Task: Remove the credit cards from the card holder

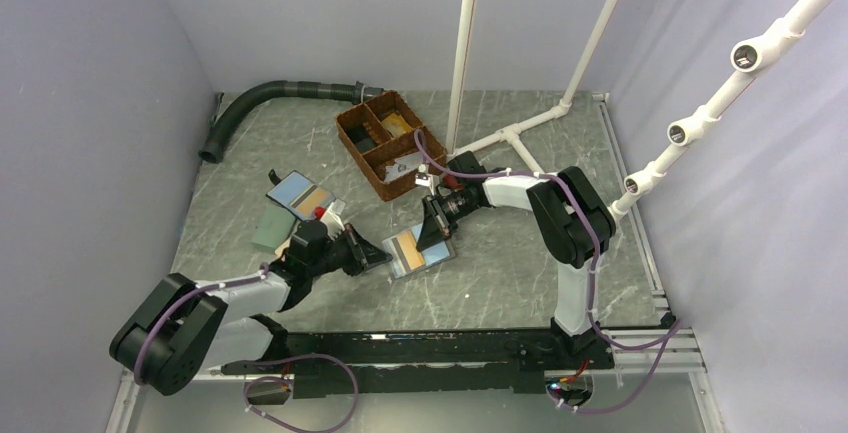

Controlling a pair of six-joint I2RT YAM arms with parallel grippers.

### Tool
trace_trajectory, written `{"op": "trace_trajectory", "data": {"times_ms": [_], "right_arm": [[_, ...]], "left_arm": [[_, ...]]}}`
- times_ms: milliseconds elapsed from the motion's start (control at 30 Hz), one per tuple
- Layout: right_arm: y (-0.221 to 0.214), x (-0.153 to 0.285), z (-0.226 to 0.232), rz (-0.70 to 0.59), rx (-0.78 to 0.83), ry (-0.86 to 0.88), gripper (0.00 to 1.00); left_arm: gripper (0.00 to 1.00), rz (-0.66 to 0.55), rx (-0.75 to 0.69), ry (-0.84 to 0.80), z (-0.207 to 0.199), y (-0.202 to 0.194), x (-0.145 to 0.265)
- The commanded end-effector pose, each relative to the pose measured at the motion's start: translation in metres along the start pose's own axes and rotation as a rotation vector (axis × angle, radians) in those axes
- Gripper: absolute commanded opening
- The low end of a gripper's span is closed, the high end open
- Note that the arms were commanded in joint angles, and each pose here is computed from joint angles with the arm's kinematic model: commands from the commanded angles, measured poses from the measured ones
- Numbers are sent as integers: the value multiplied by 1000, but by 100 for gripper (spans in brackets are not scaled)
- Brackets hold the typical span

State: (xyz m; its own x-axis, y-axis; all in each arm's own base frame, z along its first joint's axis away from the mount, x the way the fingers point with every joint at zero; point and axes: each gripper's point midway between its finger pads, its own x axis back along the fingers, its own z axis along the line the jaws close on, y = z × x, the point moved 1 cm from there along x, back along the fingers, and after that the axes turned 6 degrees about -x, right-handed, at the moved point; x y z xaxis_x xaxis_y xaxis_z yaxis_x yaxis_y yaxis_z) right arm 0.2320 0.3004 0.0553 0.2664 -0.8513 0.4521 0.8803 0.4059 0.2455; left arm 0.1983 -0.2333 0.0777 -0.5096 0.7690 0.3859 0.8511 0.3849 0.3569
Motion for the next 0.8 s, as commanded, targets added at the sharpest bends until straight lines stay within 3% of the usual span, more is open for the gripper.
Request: {"op": "trace_trajectory", "data": {"times_ms": [0,100,300,767], "right_arm": [[7,3,-1,-10,42,-1,0],[7,3,-1,-10,44,-5,0],[8,4,1,-11,50,1,0],[8,15,-8,-25,107,-120,0]], "left_arm": [[0,-38,-3,7,4,4,4],[0,-40,3,11,5,4,5],[30,-34,13,26,2,8,1],[33,1,10,14,1,12,-15]]}}
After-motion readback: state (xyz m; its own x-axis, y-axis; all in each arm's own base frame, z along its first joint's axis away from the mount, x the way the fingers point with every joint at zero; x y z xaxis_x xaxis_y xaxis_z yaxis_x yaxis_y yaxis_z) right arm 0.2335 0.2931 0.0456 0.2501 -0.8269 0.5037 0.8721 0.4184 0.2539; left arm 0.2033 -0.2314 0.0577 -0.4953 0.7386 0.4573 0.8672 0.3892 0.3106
